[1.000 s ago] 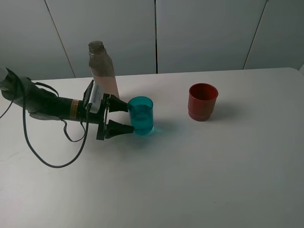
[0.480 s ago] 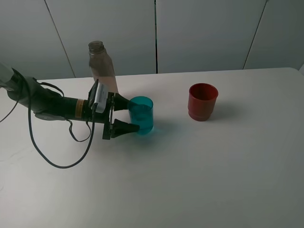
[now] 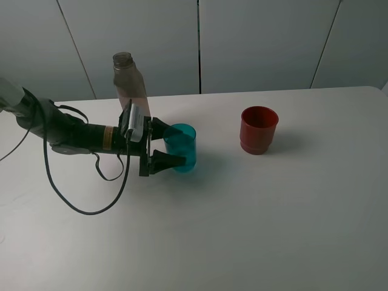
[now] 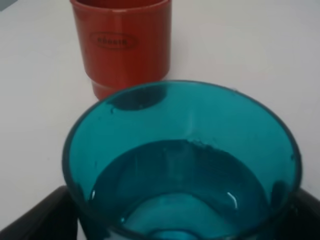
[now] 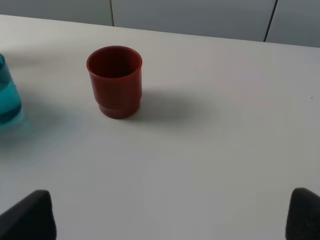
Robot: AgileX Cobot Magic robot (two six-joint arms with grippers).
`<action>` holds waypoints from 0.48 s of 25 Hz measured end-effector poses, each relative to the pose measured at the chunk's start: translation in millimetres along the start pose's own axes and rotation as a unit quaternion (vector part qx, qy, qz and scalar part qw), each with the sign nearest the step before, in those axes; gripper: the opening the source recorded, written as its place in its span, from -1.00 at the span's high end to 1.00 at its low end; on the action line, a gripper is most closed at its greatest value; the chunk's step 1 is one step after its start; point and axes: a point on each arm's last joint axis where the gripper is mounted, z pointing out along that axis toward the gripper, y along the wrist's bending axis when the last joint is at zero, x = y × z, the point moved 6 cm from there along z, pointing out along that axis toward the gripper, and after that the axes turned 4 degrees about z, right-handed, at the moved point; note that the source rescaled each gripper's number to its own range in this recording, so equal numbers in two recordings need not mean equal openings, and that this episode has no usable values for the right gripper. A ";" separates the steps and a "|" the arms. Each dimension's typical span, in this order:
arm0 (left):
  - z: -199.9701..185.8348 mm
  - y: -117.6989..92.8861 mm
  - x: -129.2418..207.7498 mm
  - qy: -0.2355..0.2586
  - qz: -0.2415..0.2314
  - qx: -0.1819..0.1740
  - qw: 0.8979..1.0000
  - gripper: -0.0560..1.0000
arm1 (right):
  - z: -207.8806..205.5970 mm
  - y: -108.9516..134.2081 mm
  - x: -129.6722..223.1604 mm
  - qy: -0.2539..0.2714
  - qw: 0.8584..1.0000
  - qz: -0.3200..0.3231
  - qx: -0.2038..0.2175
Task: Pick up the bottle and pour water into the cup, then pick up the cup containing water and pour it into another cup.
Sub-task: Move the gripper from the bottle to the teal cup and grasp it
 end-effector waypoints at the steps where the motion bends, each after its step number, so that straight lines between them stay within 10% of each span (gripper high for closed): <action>1: 1.3 -0.4 0.6 0.003 0.000 0.000 1.000 -1.00 | 0.0 0.0 0.0 0.000 1.000 0.000 0.000; 12: 9.2 2.5 5.9 0.015 -0.013 -0.021 1.000 -1.00 | 0.0 0.0 0.0 0.000 1.000 0.000 0.000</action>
